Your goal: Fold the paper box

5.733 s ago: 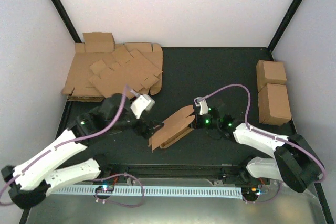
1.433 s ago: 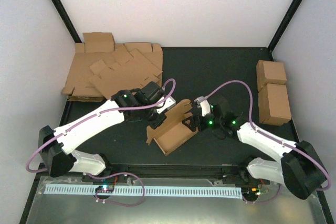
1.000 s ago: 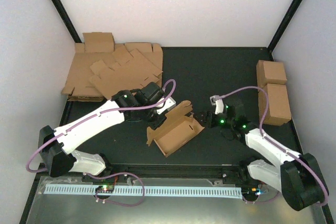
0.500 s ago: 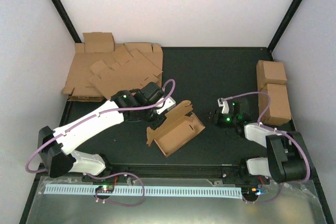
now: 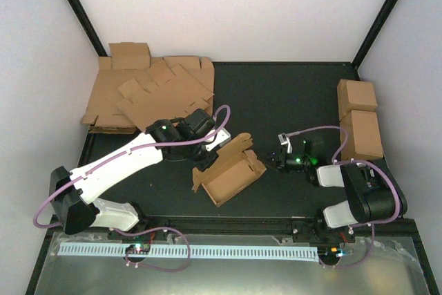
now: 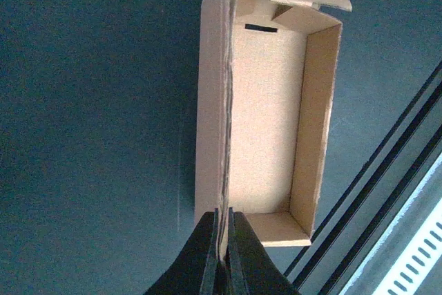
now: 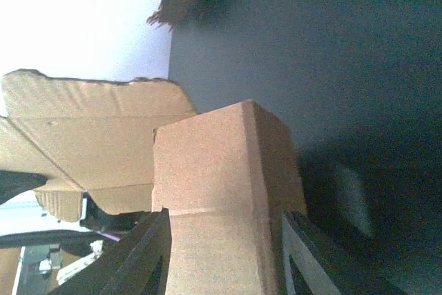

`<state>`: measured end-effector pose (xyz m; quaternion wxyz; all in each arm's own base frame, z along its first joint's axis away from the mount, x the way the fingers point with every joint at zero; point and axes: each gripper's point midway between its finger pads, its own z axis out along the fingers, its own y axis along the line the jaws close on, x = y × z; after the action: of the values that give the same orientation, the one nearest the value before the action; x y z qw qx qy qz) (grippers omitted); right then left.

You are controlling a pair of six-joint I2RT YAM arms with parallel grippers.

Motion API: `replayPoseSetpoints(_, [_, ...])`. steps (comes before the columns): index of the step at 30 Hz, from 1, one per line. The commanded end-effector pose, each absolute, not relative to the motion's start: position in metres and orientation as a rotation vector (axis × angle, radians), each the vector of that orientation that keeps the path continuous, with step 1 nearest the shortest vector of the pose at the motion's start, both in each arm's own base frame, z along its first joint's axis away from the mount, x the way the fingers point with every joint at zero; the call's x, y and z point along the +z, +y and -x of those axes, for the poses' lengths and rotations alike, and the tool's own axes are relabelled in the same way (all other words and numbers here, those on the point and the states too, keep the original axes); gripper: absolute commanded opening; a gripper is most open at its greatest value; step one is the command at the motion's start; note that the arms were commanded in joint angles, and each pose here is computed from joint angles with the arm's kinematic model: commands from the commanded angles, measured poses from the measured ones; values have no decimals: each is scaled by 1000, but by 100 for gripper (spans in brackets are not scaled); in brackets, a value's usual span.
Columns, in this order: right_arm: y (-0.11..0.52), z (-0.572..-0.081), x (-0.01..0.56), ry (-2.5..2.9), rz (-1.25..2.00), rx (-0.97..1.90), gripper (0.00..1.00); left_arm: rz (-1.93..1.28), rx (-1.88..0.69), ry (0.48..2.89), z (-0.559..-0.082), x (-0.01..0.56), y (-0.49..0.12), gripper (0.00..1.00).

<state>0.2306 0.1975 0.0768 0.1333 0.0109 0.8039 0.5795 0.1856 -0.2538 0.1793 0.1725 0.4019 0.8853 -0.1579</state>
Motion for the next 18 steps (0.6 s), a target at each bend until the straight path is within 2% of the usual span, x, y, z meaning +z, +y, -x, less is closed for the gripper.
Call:
replayPoseSetpoints(1, [210,-225,94,2287,132,1708,46,-1130,-493,2476,-185,189,-261,2])
replayPoseSetpoints(8, [217,-219,88,2352,227,1628,46,-1115,-502,2477,-187,190,-263,2])
replayPoseSetpoints(18, [232,-215,74,2464,423,1314,45,-1099,-510,2486,-188,189,-265,2])
